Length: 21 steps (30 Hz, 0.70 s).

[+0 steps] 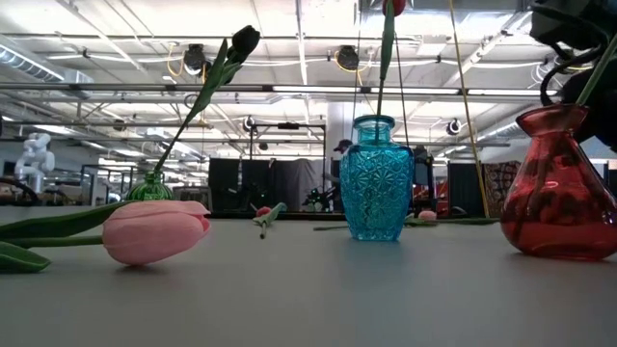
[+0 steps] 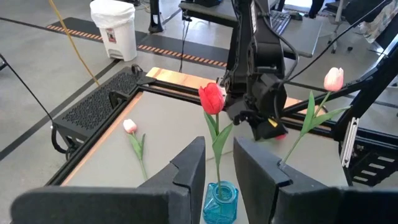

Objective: Sort flowers into vase by color
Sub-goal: Put the right red tulip into the blue vase

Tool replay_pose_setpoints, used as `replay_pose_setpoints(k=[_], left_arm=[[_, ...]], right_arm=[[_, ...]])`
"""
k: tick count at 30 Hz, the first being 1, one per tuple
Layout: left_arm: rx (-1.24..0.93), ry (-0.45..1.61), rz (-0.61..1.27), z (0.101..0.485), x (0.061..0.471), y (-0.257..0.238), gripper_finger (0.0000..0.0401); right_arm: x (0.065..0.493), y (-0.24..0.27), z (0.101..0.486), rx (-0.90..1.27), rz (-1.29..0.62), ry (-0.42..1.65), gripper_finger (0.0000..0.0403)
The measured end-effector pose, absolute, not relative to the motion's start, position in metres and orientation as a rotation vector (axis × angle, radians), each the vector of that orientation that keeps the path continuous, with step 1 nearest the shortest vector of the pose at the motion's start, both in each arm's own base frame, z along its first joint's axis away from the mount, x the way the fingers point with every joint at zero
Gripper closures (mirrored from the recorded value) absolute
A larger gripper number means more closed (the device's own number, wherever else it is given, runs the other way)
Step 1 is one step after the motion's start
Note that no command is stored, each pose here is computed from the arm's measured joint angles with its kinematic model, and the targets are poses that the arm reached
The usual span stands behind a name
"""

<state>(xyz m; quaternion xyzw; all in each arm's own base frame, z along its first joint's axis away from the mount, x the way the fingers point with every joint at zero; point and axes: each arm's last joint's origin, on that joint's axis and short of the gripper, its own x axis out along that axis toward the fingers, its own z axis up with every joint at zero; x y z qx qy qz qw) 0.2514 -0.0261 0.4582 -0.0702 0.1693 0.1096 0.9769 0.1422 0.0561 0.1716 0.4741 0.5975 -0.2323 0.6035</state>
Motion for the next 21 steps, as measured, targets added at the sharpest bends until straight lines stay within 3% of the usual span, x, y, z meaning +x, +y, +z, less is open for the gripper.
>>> replay_pose_setpoints(k=[10, 21], left_arm=[[-0.141, 0.342, 0.221, 0.458, 0.251, -0.026, 0.0310], [-0.141, 0.341, 0.221, 0.458, 0.251, -0.026, 0.0310]], right_arm=[[0.122, 0.044, 0.197, 1.172, -0.512, 1.228, 0.0402], [0.101, 0.024, 0.268, 1.172, -0.585, 0.903, 0.0402]])
